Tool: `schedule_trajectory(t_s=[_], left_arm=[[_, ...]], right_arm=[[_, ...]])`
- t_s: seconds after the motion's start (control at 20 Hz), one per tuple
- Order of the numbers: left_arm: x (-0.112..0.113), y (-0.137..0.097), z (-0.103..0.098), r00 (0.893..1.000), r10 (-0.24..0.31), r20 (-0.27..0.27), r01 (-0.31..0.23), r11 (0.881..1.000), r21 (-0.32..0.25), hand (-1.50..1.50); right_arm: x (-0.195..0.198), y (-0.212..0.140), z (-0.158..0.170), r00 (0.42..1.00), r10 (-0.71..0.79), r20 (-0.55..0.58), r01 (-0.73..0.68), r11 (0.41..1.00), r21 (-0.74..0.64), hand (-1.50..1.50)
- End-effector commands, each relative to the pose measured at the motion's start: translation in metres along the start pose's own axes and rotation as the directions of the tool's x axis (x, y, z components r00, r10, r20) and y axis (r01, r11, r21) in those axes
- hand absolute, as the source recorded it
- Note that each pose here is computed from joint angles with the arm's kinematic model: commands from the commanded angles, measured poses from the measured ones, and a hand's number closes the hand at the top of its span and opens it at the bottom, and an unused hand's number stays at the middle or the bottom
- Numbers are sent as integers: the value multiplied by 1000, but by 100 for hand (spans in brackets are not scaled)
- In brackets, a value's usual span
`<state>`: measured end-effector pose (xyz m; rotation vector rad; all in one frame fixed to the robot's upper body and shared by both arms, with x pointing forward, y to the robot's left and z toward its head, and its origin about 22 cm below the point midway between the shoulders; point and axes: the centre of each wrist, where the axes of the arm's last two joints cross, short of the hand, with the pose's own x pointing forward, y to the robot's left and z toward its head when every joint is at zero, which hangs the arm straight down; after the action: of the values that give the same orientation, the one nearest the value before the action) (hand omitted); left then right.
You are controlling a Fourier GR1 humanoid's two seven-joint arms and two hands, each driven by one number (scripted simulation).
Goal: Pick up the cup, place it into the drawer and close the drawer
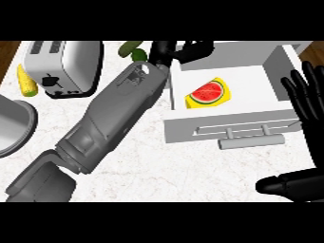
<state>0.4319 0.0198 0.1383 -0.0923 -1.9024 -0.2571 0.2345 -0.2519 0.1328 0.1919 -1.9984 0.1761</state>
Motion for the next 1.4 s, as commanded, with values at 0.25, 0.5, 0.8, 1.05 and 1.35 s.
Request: schedule_trajectory(t_s=[0.25, 0.5, 0.8, 1.05, 1.35], left_arm=[[10, -20, 1, 985, -170, -34, 169, 985, -26, -150], [0, -9, 0, 995, -98, -27, 98, 995, -1, -150], [5, -15, 4, 998, 56, 32, -56, 998, -7, -150], [26, -23, 1, 977, 179, 118, -179, 984, -11, -150], [34, 15, -10, 966, 244, 82, -247, 969, 23, -150]], right_arm=[[7, -2, -10, 999, -19, 26, 19, 1000, 14, -150], [15, 2, -5, 998, -27, 50, 24, 999, 42, -150], [11, 6, -10, 995, -91, 45, 89, 995, 48, -150], [6, -5, 0, 992, -127, 8, 126, 991, 54, -150], [15, -10, 6, 999, -32, 32, 29, 995, 98, 150]])
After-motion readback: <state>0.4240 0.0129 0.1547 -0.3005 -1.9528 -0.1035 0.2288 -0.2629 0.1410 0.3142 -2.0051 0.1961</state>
